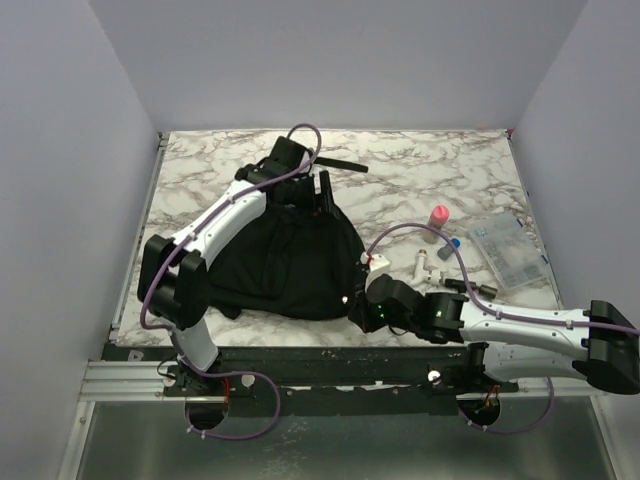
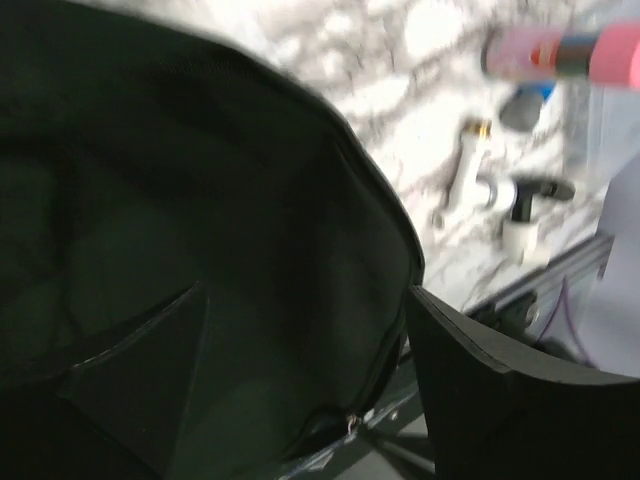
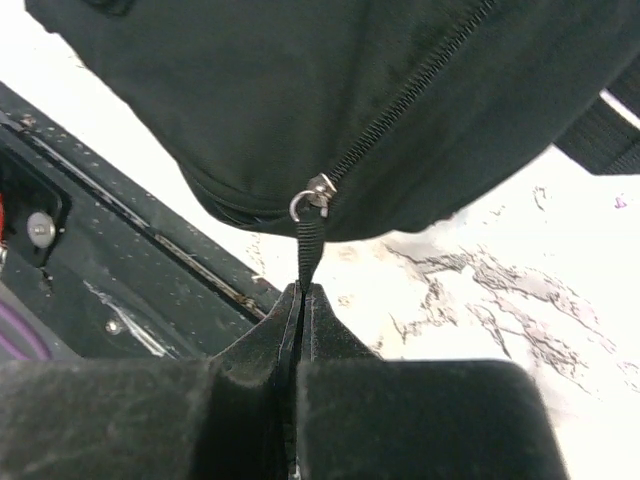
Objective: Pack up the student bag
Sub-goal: Zip the student bag at the center of the board.
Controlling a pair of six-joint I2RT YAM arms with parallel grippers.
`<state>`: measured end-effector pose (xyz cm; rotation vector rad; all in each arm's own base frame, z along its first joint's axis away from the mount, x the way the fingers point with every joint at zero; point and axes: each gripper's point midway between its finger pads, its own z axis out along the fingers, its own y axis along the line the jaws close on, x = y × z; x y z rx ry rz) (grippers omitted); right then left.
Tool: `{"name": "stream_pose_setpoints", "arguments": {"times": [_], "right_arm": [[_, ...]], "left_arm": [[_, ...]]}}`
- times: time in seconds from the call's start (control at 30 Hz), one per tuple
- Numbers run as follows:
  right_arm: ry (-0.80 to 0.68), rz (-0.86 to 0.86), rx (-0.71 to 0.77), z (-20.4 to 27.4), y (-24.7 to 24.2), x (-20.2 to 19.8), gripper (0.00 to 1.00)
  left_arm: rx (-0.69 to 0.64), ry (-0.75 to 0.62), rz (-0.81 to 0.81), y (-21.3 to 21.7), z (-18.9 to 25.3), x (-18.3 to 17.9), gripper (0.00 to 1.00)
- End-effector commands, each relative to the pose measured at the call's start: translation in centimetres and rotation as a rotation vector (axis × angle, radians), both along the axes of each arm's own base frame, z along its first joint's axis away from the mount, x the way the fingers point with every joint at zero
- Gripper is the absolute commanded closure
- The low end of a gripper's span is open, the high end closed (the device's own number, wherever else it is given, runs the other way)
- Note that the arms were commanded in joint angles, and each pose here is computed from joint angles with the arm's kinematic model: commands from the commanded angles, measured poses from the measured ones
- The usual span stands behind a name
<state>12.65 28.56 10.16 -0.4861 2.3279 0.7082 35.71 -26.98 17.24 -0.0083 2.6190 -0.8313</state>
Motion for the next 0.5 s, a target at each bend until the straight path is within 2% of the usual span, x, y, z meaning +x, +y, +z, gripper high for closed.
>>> {"name": "stream_pose_setpoints", "arguments": {"times": [0.0, 0.13, 0.23, 0.37, 0.4, 0.47], "right_arm": [[-0.012, -0.074, 0.012, -1.0, -1.1, 0.5, 1.0], [0.0, -0.093, 0.086, -0.8, -1.5, 0.0, 1.0], [0.006, -0.103, 0.088, -0.6, -1.8, -0.1, 1.0], [-0.001, -0.105, 0.086, -0.3, -1.8, 0.0, 1.0], [-0.005, -0.105, 0.081, -0.2, -1.9, 0.1, 1.0], [-0.021, -0.098, 0.071, 0.1, -1.7, 0.3, 1.0]], "left_arm": [[-0.022, -0.009, -0.221, -2.6, -0.3, -7.1, 0.18], [0.073, 0.036, -0.332, -4.3, -3.9, -11.9, 0.18], [0.125, 0.06, -0.351, -5.0, -5.9, -13.0, 0.22], [0.151, 0.058, -0.382, -6.6, -6.9, -12.7, 0.26], [0.149, 0.064, -0.386, -7.0, -7.2, -12.4, 0.3], [0.145, 0.062, -0.393, -7.8, -7.3, -11.6, 0.48]]}}
